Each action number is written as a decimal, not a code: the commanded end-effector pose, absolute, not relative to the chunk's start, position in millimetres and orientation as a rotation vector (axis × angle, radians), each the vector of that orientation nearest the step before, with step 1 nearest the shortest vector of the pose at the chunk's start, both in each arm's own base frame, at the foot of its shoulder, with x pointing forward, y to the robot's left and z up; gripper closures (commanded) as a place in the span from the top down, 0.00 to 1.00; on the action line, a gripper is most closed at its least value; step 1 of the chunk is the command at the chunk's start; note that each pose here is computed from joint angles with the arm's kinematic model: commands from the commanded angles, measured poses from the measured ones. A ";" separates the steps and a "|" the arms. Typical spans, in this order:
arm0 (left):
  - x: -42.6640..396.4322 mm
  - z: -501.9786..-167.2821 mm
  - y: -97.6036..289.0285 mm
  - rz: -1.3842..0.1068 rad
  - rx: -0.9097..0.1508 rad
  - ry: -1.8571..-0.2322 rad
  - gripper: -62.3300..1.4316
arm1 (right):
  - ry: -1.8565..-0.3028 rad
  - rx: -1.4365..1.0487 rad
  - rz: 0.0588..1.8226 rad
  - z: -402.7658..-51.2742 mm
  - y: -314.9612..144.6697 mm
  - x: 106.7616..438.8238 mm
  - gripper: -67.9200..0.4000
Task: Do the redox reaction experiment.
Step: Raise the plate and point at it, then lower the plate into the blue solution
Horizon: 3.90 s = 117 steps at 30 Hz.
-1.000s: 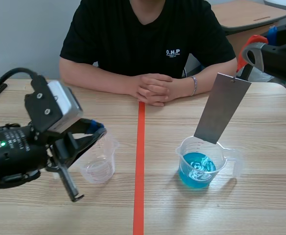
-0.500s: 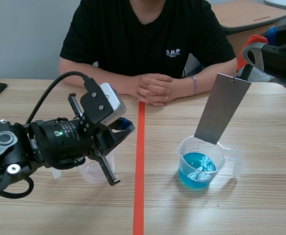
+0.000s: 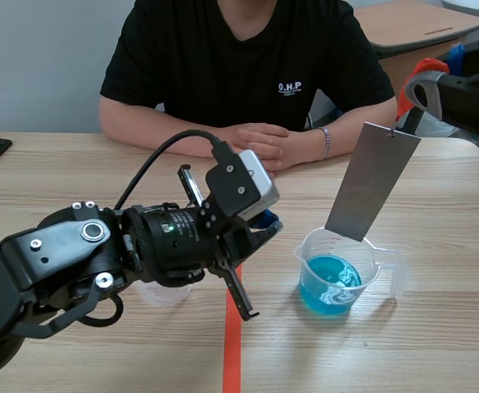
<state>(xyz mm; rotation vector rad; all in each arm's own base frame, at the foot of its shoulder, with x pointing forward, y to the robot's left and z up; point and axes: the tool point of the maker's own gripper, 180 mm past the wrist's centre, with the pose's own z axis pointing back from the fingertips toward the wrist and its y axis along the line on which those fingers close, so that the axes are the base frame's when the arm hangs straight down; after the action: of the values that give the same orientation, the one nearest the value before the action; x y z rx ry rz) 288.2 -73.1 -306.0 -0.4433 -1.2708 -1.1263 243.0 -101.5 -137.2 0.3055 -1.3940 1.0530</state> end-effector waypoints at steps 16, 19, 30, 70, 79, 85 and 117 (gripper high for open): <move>280.2 -279.4 -113.4 -1.150 -0.550 -1.332 0.09 | -1.420 0.319 1.079 -128.5 -96.4 240.9 0.03; 280.3 -280.0 -114.5 -1.152 -0.545 -1.327 0.09 | -1.420 0.319 1.079 -128.5 -96.4 240.9 0.03; 283.5 -298.5 -107.4 -1.154 -0.522 -1.296 0.09 | -1.420 0.319 1.079 -128.6 -96.4 240.9 0.03; 271.7 -290.6 -71.3 -1.139 -0.503 -1.310 0.09 | -1.419 0.319 1.079 -128.8 -96.4 240.8 0.03; 244.9 -281.0 -9.8 -1.098 -0.405 -1.299 0.09 | -1.405 0.310 1.078 -131.5 -97.9 241.6 0.03; 226.7 -284.5 38.3 -1.047 -0.321 -1.260 0.09 | -1.380 0.331 1.081 -140.4 -94.2 239.8 0.03; 101.2 -360.5 201.1 -0.397 0.081 -0.836 0.09 | -1.258 0.390 1.161 -246.5 -92.6 247.0 0.03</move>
<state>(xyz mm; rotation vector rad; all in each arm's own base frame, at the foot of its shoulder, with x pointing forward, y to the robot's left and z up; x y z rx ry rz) 98.5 203.0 -363.0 0.0824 -0.8242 -0.3964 246.6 -93.9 -249.0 0.3925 -1.2580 1.1399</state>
